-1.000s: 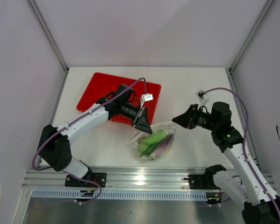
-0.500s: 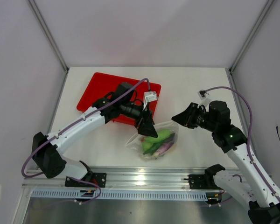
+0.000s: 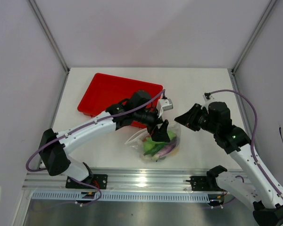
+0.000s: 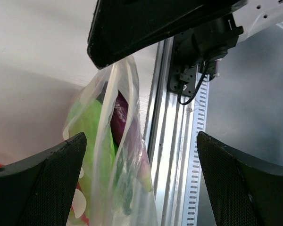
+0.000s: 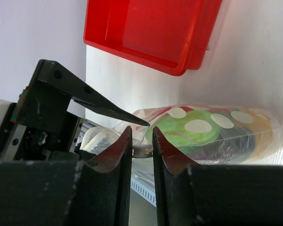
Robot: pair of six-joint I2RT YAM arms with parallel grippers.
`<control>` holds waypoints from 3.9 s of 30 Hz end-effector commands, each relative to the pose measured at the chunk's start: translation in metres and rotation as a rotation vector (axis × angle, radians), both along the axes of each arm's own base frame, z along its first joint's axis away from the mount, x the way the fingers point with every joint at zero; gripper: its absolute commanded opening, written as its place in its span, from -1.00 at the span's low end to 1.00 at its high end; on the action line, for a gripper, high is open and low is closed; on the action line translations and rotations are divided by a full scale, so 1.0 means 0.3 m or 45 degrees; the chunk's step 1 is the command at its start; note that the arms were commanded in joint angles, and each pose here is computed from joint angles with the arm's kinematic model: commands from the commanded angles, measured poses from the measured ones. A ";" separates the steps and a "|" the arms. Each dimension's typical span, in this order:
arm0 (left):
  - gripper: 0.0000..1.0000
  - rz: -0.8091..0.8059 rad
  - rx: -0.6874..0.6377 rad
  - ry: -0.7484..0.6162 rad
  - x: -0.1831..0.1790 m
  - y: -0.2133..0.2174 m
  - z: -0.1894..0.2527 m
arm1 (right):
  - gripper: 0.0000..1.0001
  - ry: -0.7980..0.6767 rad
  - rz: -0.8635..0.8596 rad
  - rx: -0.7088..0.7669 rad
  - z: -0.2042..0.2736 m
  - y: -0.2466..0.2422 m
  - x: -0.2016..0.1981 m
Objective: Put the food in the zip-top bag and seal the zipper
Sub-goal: Zip the zipper food storage bag at the center of the board.
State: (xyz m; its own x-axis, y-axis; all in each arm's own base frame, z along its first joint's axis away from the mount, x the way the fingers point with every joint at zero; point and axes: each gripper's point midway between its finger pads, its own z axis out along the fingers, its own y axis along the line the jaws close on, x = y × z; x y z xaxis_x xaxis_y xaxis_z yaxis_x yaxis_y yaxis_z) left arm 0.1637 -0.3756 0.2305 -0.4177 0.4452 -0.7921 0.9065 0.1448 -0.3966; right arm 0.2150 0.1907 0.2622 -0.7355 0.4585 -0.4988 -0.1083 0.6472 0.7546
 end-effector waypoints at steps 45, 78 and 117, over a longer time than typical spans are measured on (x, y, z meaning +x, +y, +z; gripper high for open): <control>-0.99 -0.312 -0.215 0.453 -0.058 0.105 0.062 | 0.64 -0.742 0.616 -0.001 0.028 0.081 -0.143; 0.58 -0.079 -0.318 0.032 0.029 -0.061 0.291 | -1.00 -0.678 0.769 0.143 0.026 0.144 -0.254; -0.59 -0.064 -0.186 0.011 -0.012 -0.096 0.186 | -1.00 -0.663 0.671 0.103 0.046 0.138 -0.217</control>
